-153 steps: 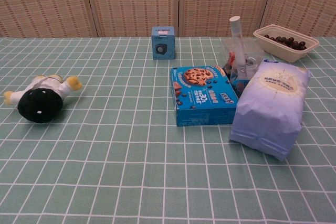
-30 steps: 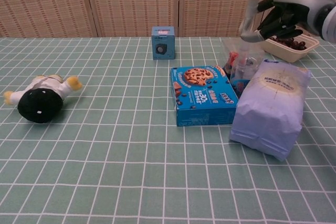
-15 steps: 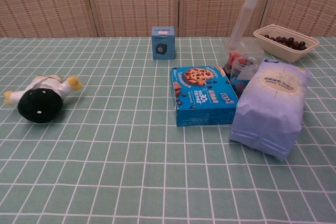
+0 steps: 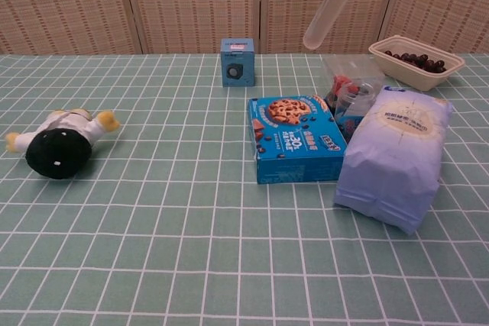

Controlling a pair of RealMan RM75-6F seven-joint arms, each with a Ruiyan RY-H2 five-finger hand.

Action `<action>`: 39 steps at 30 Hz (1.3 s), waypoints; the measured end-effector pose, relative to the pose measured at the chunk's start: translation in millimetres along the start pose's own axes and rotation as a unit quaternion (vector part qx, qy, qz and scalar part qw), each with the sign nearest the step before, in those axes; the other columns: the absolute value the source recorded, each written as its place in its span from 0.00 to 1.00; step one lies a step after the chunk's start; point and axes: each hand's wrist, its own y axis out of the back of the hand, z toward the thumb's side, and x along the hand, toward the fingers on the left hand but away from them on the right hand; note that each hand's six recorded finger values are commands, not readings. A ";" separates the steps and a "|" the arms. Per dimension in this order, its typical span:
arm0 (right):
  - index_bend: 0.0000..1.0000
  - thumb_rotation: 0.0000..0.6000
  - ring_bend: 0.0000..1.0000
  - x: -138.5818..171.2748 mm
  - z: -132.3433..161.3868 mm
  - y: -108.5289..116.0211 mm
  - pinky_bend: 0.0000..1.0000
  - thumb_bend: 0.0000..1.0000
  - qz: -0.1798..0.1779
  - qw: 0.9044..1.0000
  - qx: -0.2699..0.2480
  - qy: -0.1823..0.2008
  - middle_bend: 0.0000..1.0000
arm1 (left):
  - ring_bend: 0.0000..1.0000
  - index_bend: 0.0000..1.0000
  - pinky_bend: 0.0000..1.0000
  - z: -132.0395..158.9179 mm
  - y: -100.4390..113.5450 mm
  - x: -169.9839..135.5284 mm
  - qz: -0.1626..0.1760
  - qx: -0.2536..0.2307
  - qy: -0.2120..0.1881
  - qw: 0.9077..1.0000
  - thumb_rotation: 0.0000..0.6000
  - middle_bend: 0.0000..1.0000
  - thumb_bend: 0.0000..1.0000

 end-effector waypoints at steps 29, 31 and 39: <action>0.66 1.00 1.00 2.9 -17.2 -4.1 1.00 0.45 -0.001 0.990 0.141 -0.006 1.00 | 0.33 0.39 0.49 -1.2 4.3 -2.7 0.006 -0.001 0.003 1.000 1.00 0.47 0.40; 0.67 1.00 1.00 4.4 -13.8 -2.6 1.00 0.45 -0.002 0.996 0.085 0.003 1.00 | 0.33 0.39 0.49 -0.9 4.1 -2.5 0.006 -0.001 0.003 1.000 1.00 0.47 0.40; 0.67 1.00 1.00 8.7 -12.6 2.4 1.00 0.50 -0.002 0.999 0.042 0.011 1.00 | 0.33 0.39 0.49 -1.1 3.5 -2.3 0.005 0.001 0.004 1.000 1.00 0.47 0.40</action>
